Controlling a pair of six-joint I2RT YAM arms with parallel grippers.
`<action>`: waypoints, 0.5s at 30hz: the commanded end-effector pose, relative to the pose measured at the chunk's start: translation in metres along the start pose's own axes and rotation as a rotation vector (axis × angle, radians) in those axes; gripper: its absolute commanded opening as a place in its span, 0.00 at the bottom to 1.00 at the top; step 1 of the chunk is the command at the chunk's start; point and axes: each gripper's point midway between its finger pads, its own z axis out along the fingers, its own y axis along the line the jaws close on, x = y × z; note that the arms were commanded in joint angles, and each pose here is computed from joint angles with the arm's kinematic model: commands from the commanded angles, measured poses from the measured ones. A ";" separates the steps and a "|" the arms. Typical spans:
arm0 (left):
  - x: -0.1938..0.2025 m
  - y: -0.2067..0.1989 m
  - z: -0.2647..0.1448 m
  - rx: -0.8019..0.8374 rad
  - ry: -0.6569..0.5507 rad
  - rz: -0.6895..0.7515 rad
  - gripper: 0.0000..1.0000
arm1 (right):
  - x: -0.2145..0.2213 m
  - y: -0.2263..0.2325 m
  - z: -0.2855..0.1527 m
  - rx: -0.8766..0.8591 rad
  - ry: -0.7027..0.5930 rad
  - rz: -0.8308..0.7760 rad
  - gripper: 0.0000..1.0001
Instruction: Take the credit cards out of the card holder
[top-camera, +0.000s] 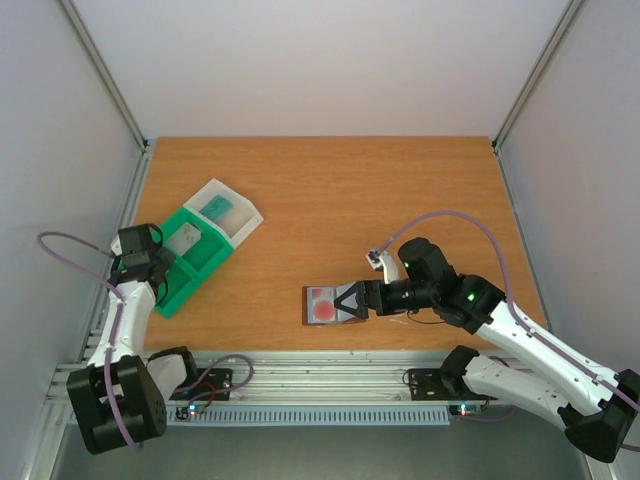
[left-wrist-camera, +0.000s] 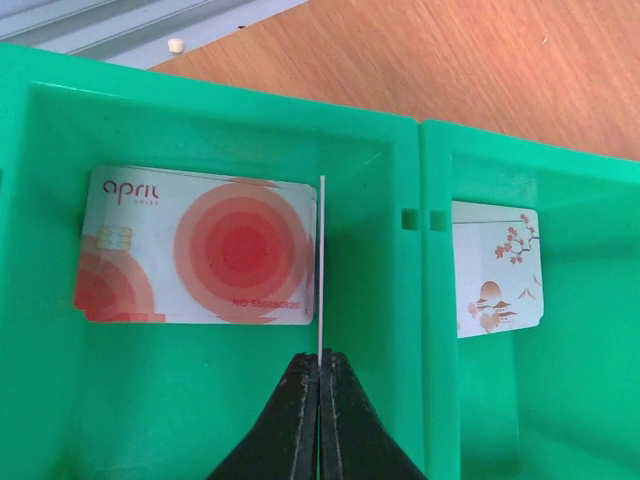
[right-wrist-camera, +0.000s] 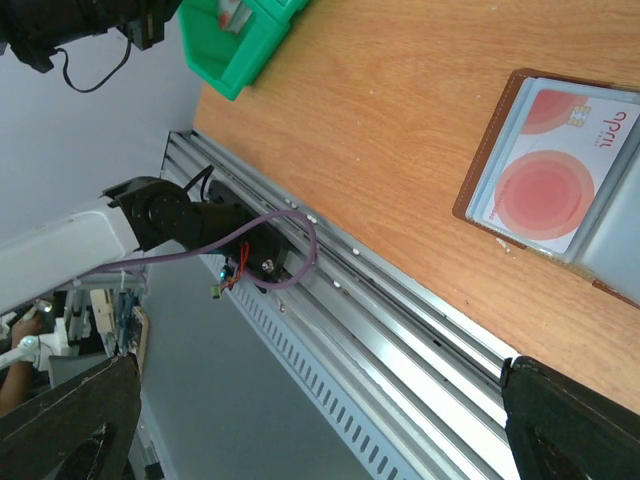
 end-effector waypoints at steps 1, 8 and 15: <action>-0.016 -0.002 0.001 -0.003 -0.068 0.023 0.00 | 0.002 0.000 -0.001 -0.003 0.005 0.005 0.98; -0.017 0.004 0.005 -0.039 -0.080 0.021 0.00 | 0.002 0.001 0.001 -0.006 0.015 0.005 0.98; -0.022 0.016 0.002 -0.110 -0.110 0.016 0.00 | 0.004 0.000 -0.003 0.004 0.010 0.001 0.98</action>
